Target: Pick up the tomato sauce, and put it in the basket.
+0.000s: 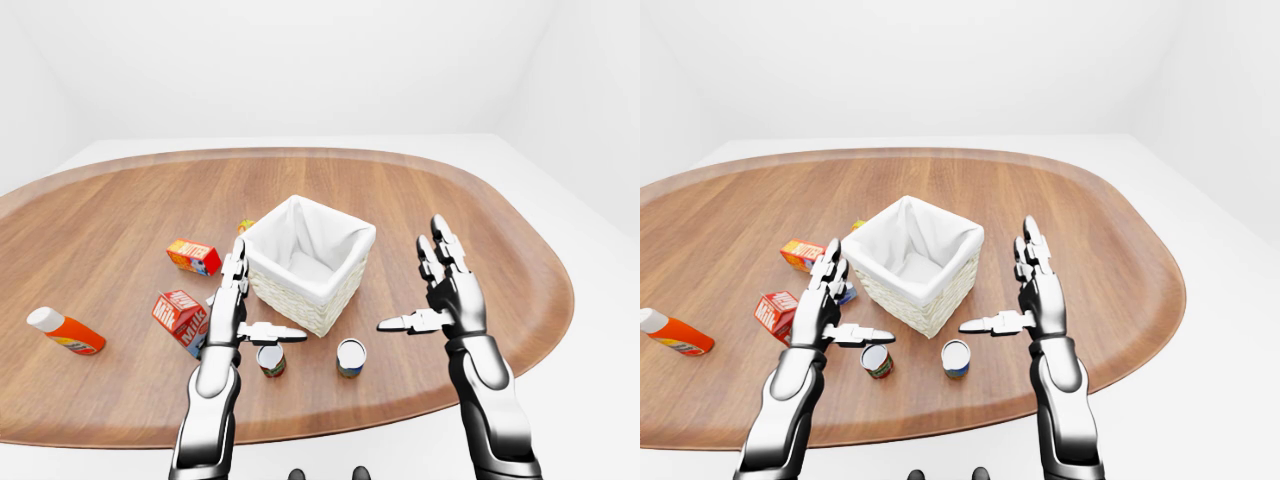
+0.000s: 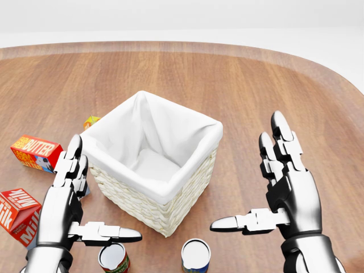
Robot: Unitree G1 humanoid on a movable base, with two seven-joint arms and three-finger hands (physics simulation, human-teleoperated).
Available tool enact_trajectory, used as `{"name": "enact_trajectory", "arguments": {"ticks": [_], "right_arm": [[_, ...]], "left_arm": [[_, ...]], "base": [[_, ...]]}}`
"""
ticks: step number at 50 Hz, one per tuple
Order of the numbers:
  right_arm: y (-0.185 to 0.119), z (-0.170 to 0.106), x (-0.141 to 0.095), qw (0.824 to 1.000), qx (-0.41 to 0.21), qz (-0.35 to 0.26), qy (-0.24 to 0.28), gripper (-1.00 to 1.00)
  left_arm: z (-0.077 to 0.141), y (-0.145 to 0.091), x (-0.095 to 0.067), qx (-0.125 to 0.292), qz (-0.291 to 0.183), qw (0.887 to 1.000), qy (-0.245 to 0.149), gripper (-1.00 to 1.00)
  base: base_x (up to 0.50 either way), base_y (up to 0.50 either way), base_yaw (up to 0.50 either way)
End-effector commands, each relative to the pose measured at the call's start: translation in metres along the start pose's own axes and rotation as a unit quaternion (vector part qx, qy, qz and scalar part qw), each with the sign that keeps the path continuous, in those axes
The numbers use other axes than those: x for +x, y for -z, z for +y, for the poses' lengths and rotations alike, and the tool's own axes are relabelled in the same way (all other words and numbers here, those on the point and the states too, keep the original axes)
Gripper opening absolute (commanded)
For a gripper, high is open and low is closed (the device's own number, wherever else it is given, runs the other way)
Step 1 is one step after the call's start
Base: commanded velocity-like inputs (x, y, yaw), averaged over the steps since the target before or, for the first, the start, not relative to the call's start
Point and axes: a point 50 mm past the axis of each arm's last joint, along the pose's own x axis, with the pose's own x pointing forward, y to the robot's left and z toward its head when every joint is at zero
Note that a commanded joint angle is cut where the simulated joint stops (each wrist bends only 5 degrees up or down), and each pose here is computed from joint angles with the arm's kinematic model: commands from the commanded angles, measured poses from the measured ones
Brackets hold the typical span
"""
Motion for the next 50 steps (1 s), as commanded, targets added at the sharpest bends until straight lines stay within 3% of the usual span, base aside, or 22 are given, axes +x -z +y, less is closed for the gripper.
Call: {"name": "enact_trajectory", "arguments": {"ticks": [1, 30, 50], "right_arm": [[0.0027, 0.0000, 0.0000, 1.000, -0.001, 0.006, 0.000, 1.00], [-0.0003, -0.0005, 0.0004, 1.000, -0.001, -0.001, 0.001, 1.00], [0.0005, -0.0005, 0.0001, 1.000, 0.000, 0.001, 0.001, 1.00]], "left_arm": [[0.0004, -0.0034, -0.0010, 0.007, -0.007, 1.000, 0.000, 1.00], [0.0029, -0.0065, -0.0012, 0.056, -0.011, 0.998, -0.003, 1.00], [0.0022, 0.0034, -0.0012, 0.090, 0.011, 0.996, 0.000, 1.00]], "base": [[0.00, 0.00, 0.00], [0.00, 0.00, 0.00], [0.00, 0.00, 0.00]]}}
